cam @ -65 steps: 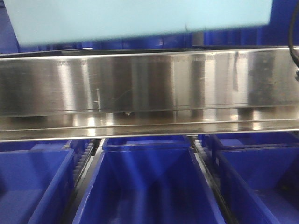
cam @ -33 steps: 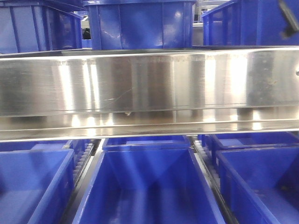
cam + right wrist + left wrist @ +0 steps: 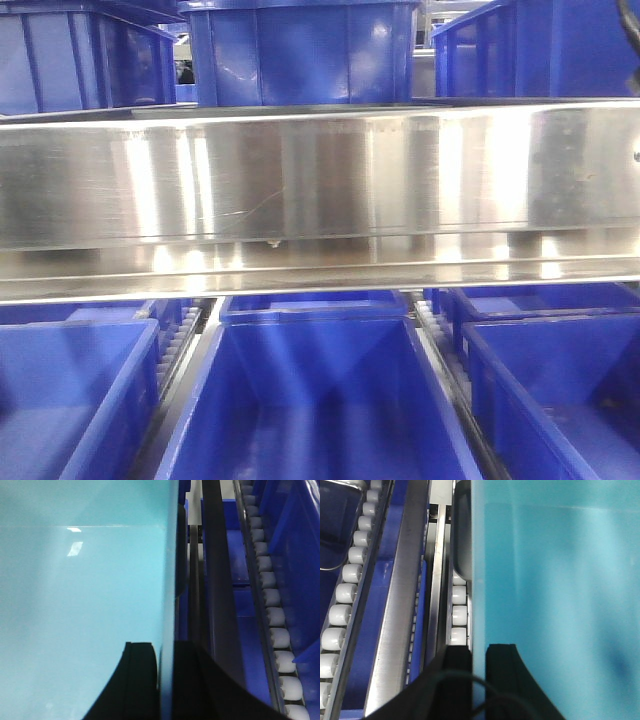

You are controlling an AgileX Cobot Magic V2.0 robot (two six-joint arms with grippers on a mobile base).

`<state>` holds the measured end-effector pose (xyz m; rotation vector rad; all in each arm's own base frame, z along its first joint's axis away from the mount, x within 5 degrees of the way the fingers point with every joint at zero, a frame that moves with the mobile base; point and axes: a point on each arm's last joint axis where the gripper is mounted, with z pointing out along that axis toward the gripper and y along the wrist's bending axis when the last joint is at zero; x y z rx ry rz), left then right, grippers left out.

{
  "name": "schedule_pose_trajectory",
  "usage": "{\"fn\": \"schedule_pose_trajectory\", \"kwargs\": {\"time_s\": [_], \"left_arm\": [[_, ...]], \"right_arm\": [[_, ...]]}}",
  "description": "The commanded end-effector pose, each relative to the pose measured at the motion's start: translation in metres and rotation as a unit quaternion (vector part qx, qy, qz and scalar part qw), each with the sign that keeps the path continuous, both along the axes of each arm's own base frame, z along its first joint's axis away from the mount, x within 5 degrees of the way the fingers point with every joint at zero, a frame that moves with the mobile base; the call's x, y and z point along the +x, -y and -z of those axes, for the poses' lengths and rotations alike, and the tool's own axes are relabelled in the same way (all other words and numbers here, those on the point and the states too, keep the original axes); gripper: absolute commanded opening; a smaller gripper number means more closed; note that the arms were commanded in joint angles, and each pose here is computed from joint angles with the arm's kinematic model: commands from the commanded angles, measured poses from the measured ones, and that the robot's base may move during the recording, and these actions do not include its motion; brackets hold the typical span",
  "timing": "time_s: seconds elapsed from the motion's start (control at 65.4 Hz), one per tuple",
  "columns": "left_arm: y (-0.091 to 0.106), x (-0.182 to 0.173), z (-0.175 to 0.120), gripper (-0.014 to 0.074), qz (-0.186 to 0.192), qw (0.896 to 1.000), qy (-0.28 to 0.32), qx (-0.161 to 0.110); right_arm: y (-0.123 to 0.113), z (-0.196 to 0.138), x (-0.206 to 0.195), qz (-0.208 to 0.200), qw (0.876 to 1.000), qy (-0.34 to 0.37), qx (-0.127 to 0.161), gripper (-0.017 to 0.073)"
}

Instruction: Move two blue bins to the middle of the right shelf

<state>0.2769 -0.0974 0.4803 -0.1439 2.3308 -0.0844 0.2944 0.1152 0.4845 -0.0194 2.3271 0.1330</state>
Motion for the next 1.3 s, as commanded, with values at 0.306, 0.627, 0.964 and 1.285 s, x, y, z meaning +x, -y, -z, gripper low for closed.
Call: {"fn": "schedule_pose_trajectory", "kwargs": {"time_s": [0.306,0.627,0.964,1.285], "left_arm": [[0.002,-0.004,-0.015,-0.0111,0.015,0.998,0.052,-0.018],[0.002,-0.004,-0.015,-0.0111,0.015,0.998,0.052,-0.019],[0.002,-0.004,-0.015,-0.0111,0.015,0.998,0.052,-0.019],[0.002,-0.004,-0.015,-0.0111,0.015,0.998,0.052,-0.019]], "right_arm": [[-0.003,-0.015,-0.005,-0.019,0.998,0.046,0.026,-0.0155],[-0.003,-0.015,-0.005,-0.019,0.998,0.046,0.026,-0.0155],[-0.006,-0.021,-0.002,-0.025,0.996,0.082,0.039,-0.0155],[-0.008,-0.026,0.001,-0.032,0.991,0.117,0.05,-0.0155]]}}
